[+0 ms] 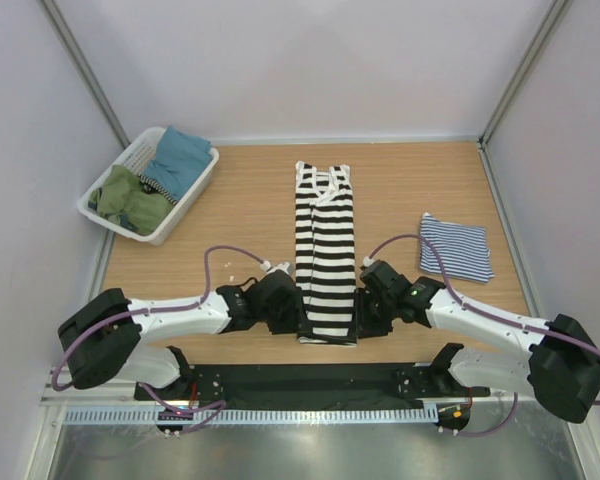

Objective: Fold and stack the tank tops
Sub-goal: Fold the tank top

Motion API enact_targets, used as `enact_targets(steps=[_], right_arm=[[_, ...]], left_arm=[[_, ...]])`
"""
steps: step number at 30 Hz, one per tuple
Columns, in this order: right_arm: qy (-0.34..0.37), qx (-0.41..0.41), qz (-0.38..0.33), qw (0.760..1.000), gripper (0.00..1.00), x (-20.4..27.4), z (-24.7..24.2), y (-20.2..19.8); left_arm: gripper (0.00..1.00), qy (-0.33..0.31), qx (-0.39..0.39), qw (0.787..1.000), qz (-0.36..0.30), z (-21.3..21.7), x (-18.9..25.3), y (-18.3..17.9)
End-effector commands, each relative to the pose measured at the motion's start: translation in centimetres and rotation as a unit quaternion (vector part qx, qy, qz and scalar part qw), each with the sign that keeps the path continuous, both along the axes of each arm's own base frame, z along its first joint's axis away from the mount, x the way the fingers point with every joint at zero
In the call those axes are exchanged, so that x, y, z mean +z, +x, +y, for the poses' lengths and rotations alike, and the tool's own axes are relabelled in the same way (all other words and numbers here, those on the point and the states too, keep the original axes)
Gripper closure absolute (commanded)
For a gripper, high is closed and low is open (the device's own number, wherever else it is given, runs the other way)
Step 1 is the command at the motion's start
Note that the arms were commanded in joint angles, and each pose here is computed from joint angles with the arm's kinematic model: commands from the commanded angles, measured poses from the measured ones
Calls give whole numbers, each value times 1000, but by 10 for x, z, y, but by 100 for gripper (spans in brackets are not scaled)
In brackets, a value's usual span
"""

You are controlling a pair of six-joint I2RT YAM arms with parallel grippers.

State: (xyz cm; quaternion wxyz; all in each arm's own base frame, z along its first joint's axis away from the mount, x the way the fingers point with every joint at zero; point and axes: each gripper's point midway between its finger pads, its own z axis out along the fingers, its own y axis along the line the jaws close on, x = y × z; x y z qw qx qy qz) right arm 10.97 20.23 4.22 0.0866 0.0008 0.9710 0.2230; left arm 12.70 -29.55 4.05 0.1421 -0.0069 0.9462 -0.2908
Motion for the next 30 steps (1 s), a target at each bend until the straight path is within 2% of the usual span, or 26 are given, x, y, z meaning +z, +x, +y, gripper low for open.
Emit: enact_targets(steps=[1, 9, 16, 17, 19, 20, 22, 23, 26, 30], right_arm=[[8, 8, 12, 1000, 63, -3, 3, -6], [-5, 5, 22, 1000, 62, -16, 1, -9], [-14, 5, 24, 1000, 63, -24, 1, -9], [-14, 3, 24, 1000, 63, -24, 2, -9], [-15, 4, 21, 1000, 67, -24, 3, -7], [-14, 3, 19, 1000, 68, -23, 5, -5], [-15, 5, 14, 1000, 89, -20, 6, -3], [-16, 4, 11, 1000, 99, -14, 7, 0], [-13, 2, -31, 999, 99, 10, 11, 17], [-52, 1, -70, 996, 99, 32, 3, 35]], left_arm=[[57, 2, 19, 1000, -4, -3, 7, 5], [57, 21, 18, 1000, 11, -2, -9, -3], [65, 30, 22, 999, 24, 1, -18, -12], [68, 29, 21, 999, 24, 1, -18, -13], [73, 25, 20, 999, 23, 0, -16, -13], [78, 23, 20, 999, 21, -1, -15, -12], [89, 15, 19, 1000, 17, -5, -11, -10], [100, 11, 17, 1000, 13, -9, -7, -8], [100, 9, 19, 1000, -5, -12, 3, 0], [100, 9, 17, 999, -40, -25, 32, 21]])
